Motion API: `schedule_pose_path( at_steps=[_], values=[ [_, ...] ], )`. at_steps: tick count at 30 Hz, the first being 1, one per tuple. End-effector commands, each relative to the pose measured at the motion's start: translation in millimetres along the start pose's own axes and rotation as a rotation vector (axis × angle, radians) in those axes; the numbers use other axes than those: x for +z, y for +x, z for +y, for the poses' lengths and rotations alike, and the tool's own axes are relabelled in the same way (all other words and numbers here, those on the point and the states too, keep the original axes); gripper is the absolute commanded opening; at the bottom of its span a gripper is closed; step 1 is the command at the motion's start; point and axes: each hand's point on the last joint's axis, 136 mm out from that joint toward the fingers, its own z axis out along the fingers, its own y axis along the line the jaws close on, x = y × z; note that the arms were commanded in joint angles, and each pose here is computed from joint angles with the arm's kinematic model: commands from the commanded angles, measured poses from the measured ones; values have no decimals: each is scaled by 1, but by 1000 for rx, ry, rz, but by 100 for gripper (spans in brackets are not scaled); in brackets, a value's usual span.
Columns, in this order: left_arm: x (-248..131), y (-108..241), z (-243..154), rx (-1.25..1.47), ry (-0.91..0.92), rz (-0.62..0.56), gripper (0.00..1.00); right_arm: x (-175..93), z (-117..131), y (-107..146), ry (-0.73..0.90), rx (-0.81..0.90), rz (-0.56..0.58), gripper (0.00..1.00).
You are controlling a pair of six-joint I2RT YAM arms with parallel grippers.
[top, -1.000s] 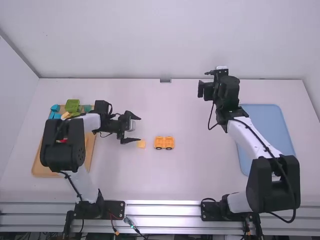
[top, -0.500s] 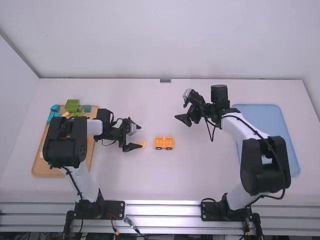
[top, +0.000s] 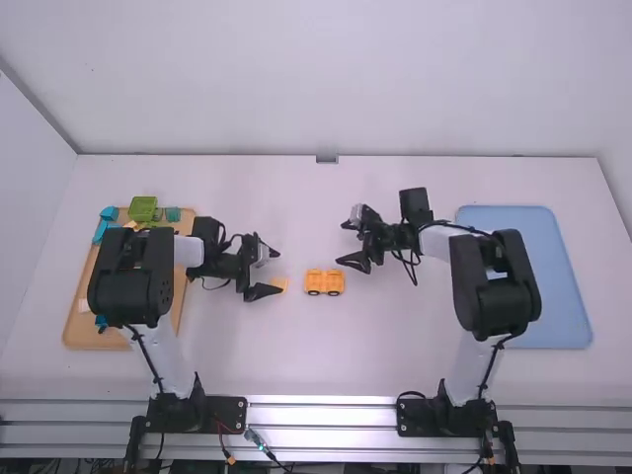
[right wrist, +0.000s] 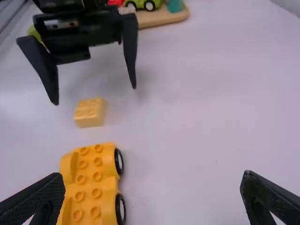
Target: Assemble lego blocks to make yellow taxi
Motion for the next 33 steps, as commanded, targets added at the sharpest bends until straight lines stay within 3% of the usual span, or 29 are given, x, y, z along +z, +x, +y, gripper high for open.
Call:
schedule_pose_path(
  at_steps=[1,5,11,18,20,23,29,33],
  values=[
    [0,-5,2,-43,2,-34,99,4,-2,-11,-15,-43,-26,99],
    [0,1,11,-74,-30,3,99,6,-13,-11,44,-17,14,99],
    [1,10,12,-76,-43,63,99,11,6,-20,27,-48,85,99],
    [7,21,-11,50,38,129,99,21,26,3,70,-83,368,99],
    [10,23,-12,86,39,140,99,24,28,11,69,-82,388,99],
    [14,27,-11,100,29,162,100,26,31,16,61,-79,373,99],
    [18,31,-15,92,14,157,97,20,36,7,15,-74,207,99],
    [19,37,-19,89,11,174,74,15,39,3,-2,-72,134,99]
  ],
)
